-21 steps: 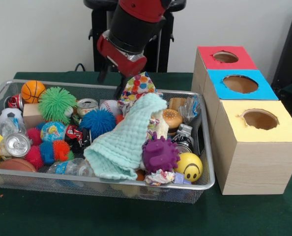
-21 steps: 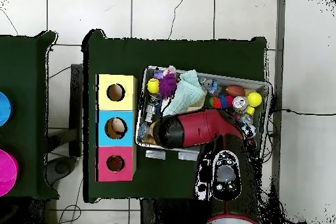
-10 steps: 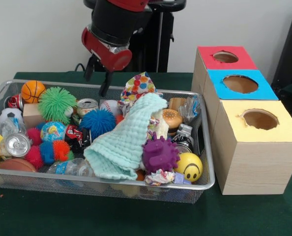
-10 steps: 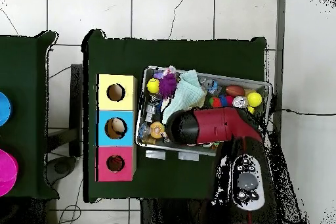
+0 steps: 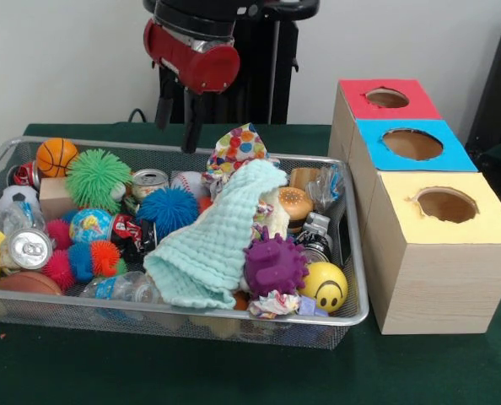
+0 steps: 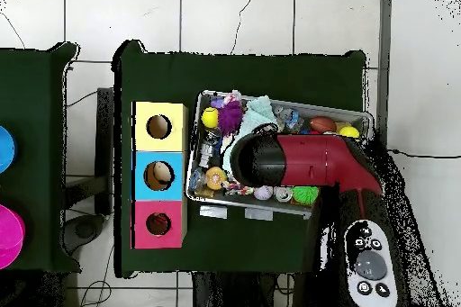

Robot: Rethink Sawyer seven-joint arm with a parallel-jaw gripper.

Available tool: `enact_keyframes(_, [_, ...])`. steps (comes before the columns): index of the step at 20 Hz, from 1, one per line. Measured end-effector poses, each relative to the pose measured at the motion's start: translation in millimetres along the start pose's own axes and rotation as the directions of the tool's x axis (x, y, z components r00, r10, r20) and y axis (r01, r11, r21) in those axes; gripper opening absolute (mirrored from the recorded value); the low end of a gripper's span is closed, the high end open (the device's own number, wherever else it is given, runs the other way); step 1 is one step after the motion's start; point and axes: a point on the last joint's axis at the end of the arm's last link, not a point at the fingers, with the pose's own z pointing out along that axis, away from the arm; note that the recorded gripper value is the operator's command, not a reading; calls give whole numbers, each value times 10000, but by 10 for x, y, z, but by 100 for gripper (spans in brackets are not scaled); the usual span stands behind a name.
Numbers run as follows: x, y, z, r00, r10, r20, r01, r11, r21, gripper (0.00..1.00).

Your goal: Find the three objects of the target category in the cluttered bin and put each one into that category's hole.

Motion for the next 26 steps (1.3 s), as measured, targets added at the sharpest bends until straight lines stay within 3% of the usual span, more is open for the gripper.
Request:
enact_keyframes(3, [-85,154,-87,9998,-12,222,22,9989,-463,100])
enact_keyframes(5, [-175,312,-144,9987,-4,510,55,9949,-1008,100])
enact_keyframes(7, [-279,491,-186,9952,-44,983,212,9850,-1713,100])
enact_keyframes(9, [-339,601,-195,9914,-69,1304,350,9761,-2145,100])
enact_keyframes(10, [-394,717,-196,9867,-80,1623,503,9647,-2584,100])
enact_keyframes(11, [-414,766,-194,9844,-87,1756,579,9591,-2771,100])
enact_keyframes(14, [-520,1116,-137,9709,-38,2394,1010,9130,-3953,100])
enact_keyframes(18, [-568,1313,-47,9675,64,2527,1134,8825,-4565,100])
enact_keyframes(19, [-583,1422,29,9669,114,2547,1180,8655,-4868,100])
enact_keyframes(23, [-545,1568,261,9717,119,2359,1153,8477,-5179,100])
enact_keyframes(26, [-487,1607,402,9759,81,2182,1093,8468,-5205,100])
